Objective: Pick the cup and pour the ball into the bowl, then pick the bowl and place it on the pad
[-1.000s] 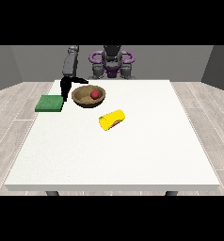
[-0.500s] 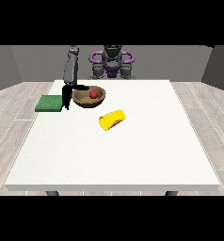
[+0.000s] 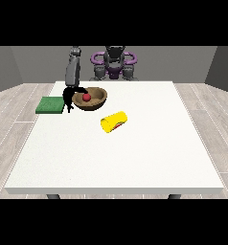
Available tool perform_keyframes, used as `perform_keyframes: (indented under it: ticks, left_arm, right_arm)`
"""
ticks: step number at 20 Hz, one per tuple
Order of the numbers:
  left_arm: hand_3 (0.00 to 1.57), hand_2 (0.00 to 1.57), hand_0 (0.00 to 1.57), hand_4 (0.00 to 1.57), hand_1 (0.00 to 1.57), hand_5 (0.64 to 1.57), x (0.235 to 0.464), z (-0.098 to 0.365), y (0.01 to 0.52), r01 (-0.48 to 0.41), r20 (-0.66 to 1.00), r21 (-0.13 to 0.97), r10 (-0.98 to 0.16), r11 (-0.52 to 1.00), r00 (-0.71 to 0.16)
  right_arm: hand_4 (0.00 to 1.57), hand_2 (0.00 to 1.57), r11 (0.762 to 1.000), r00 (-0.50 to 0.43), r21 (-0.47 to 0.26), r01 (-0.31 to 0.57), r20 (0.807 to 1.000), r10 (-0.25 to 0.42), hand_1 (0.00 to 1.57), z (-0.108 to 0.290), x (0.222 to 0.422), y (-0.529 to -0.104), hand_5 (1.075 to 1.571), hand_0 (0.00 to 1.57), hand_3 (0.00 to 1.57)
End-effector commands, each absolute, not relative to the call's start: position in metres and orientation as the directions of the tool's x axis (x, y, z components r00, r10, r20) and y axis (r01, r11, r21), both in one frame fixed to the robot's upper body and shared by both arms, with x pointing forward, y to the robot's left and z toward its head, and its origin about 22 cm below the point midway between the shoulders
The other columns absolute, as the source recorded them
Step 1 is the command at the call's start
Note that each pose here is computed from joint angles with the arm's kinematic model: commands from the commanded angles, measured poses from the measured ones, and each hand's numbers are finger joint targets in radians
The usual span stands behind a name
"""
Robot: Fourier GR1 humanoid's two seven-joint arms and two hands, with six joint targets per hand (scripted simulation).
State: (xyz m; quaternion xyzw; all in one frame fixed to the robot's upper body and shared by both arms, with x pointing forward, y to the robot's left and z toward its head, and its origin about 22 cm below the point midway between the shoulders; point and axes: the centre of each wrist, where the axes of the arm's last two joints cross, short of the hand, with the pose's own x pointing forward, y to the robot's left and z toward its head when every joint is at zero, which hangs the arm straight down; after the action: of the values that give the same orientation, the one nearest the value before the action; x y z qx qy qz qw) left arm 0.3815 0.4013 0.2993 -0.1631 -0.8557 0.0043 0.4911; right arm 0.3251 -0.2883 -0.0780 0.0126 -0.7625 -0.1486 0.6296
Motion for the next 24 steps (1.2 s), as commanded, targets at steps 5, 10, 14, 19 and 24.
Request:
perform_keyframes:
  ticks: [5,10,14,19,24]
  left_arm:
    - [0.00,0.00,0.00,0.00,0.00,1.571,0.380,0.319,0.395,0.345,0.817,-0.157,0.317,0.926,-0.481]
    - [0.00,0.00,0.00,0.00,0.00,1.571,0.388,0.290,0.403,0.267,0.861,-0.233,0.326,0.935,-0.391]
    - [0.00,0.00,0.00,0.00,0.00,1.571,0.382,0.274,0.422,0.228,0.886,-0.239,0.308,0.944,-0.347]
    - [0.00,0.00,0.00,0.00,0.00,1.571,0.374,0.245,0.445,0.166,0.891,-0.245,0.289,0.955,-0.349]
    - [0.00,0.00,0.00,0.00,0.00,1.571,0.369,0.256,0.452,0.143,0.891,-0.268,0.302,0.953,-0.338]
  right_arm:
    - [1.00,1.57,0.954,0.048,0.082,0.288,0.994,-0.100,1.57,-0.093,0.305,-0.320,1.571,1.57,1.57]
    - [1.06,1.57,0.955,0.094,0.024,0.295,0.994,-0.054,1.57,-0.071,0.319,-0.318,1.569,1.57,1.53]
    - [1.10,1.57,0.942,0.170,-0.112,0.316,0.984,0.060,1.57,-0.044,0.315,-0.373,1.566,1.57,1.43]
    - [1.16,1.57,0.959,0.178,-0.057,0.276,0.984,0.007,1.57,-0.004,0.348,-0.359,1.554,1.57,1.00]
    - [1.16,1.57,0.953,0.246,-0.190,0.234,0.960,0.131,1.57,0.013,0.334,-0.409,1.570,1.57,1.22]
